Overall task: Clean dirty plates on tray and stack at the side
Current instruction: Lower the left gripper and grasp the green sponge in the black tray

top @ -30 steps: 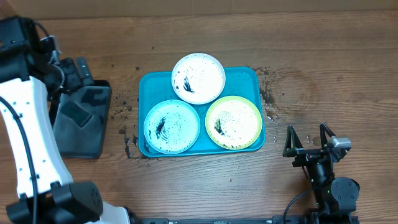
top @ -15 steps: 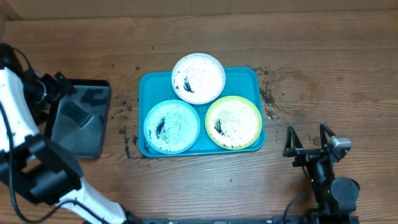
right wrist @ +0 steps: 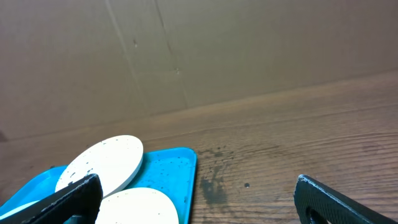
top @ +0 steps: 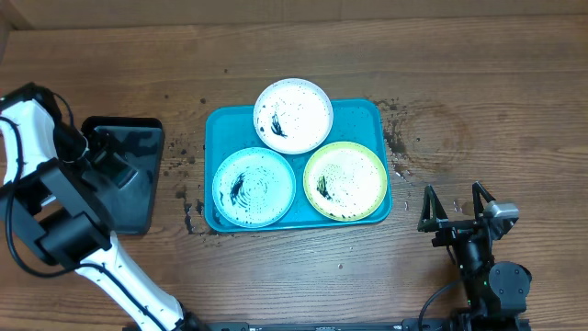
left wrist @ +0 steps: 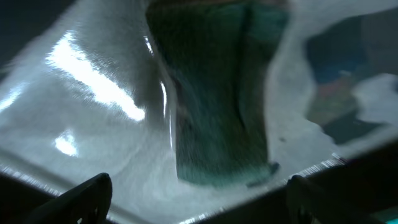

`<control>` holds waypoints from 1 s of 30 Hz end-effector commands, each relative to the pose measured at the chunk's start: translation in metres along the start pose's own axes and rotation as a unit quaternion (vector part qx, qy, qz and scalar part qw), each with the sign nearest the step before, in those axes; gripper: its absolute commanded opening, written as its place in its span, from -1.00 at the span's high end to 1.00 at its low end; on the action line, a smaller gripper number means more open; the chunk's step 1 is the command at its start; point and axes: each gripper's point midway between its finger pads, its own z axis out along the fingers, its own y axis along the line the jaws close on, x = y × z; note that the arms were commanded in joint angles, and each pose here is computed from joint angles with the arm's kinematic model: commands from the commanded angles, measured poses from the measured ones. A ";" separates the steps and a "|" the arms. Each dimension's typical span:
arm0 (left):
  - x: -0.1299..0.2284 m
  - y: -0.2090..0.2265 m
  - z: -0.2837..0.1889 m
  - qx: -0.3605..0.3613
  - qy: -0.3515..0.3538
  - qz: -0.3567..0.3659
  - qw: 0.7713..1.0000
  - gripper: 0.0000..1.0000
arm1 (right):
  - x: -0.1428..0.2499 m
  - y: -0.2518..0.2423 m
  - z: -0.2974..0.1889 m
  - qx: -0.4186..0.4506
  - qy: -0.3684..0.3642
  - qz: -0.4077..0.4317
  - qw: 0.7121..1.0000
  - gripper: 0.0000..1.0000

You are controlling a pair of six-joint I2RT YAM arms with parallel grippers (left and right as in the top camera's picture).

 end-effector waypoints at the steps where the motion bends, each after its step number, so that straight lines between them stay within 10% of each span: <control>1: 0.001 -0.002 0.018 -0.018 0.021 -0.001 1.000 -0.79 | 0.002 -0.001 0.000 0.001 -0.001 -0.002 1.000 -1.00; 11: -0.003 -0.008 0.042 -0.023 0.030 0.005 0.999 -0.78 | 0.002 -0.001 0.000 0.001 -0.001 -0.002 1.000 -1.00; 24: -0.007 -0.009 0.043 -0.020 0.022 0.012 0.999 0.83 | 0.002 -0.001 0.000 0.001 -0.001 -0.002 1.000 -1.00; 30: -0.011 -0.010 0.043 -0.018 0.015 0.013 1.000 0.91 | 0.002 -0.001 0.000 0.001 -0.001 -0.002 1.000 -1.00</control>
